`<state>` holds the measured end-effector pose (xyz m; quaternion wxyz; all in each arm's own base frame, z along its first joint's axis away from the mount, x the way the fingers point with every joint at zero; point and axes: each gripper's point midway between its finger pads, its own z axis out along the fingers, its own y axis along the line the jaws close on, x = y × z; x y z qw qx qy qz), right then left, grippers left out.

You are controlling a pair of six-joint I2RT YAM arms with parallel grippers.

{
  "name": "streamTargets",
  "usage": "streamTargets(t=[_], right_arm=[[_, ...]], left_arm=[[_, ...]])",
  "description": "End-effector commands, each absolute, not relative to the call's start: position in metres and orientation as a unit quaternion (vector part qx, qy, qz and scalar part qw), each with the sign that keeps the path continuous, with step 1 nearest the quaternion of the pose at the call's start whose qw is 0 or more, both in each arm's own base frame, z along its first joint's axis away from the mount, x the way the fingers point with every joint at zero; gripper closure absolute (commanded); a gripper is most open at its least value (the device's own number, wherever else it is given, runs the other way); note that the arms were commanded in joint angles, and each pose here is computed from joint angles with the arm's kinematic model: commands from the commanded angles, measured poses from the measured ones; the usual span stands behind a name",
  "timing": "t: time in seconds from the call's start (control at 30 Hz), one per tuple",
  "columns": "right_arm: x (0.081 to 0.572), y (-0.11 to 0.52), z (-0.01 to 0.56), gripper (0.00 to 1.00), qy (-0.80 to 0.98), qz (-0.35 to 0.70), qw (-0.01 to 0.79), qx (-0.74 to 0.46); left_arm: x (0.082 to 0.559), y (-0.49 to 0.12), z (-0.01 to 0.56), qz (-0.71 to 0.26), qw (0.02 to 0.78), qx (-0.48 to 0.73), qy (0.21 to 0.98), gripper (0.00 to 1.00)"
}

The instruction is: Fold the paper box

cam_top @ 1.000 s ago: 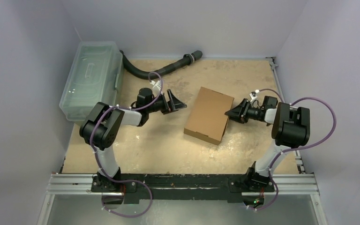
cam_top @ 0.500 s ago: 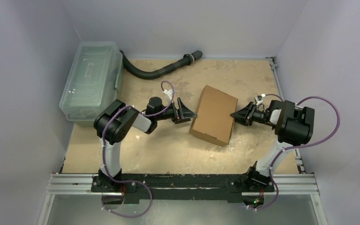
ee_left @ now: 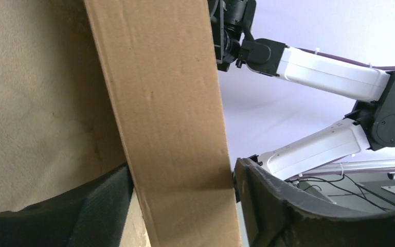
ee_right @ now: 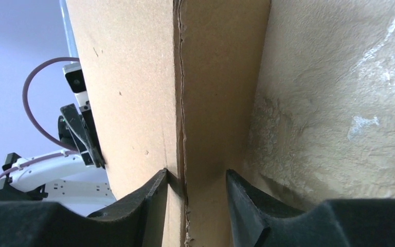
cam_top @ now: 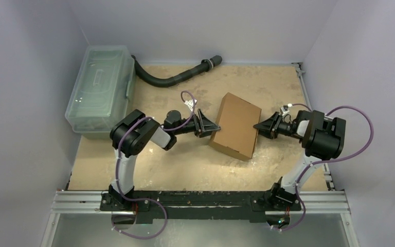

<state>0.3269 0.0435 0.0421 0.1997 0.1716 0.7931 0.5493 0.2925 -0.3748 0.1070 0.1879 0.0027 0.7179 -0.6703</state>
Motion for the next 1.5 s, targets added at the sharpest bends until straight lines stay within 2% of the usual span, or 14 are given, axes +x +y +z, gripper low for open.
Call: streamTargets(t=[0.0, 0.23, 0.3, 0.4, 0.47, 0.63, 0.83, 0.97, 1.07, 1.23, 1.47], right_arm=[[0.322, 0.033, 0.003, 0.5, 0.845, 0.465, 0.197, 0.175], [0.329, 0.034, 0.026, 0.29, 0.846, 0.465, 0.225, 0.136], [0.334, 0.033, 0.043, 0.26, 0.845, 0.463, 0.243, 0.11], [0.339, 0.032, 0.075, 0.15, 0.839, 0.462, 0.281, 0.065], [0.342, 0.031, 0.095, 0.11, 0.835, 0.45, 0.314, 0.038], [0.346, 0.022, 0.127, 0.11, 0.837, 0.403, 0.37, 0.002], [0.347, 0.017, 0.151, 0.1, 0.834, 0.367, 0.411, -0.016], [0.347, 0.016, 0.157, 0.1, 0.832, 0.362, 0.42, -0.021], [0.346, 0.017, 0.159, 0.1, 0.832, 0.362, 0.421, -0.022], [0.345, 0.017, 0.161, 0.1, 0.832, 0.361, 0.421, -0.022], [0.345, 0.015, 0.157, 0.09, 0.834, 0.359, 0.418, -0.023]], left_arm=[[0.293, -0.388, 0.108, -0.666, 0.197, 0.02, 0.719, 0.36], [0.303, -0.388, 0.107, -0.625, 0.217, 0.033, 0.749, 0.55], [0.308, -0.385, 0.109, -0.603, 0.233, 0.04, 0.762, 0.63], [0.317, -0.374, 0.113, -0.573, 0.253, 0.047, 0.778, 0.67], [0.325, -0.364, 0.122, -0.566, 0.267, 0.048, 0.778, 0.69], [0.349, -0.328, 0.139, -0.5, 0.305, 0.066, 0.808, 0.74], [0.38, -0.27, 0.154, -0.263, 0.334, 0.145, 0.894, 0.77], [0.384, -0.261, 0.172, -0.189, 0.33, 0.185, 0.906, 0.79], [0.381, -0.274, 0.178, -0.161, 0.321, 0.216, 0.908, 0.8], [0.365, -0.317, 0.169, -0.167, 0.307, 0.257, 0.901, 0.8], [0.336, -0.365, 0.16, -0.175, 0.305, 0.281, 0.893, 0.67]])
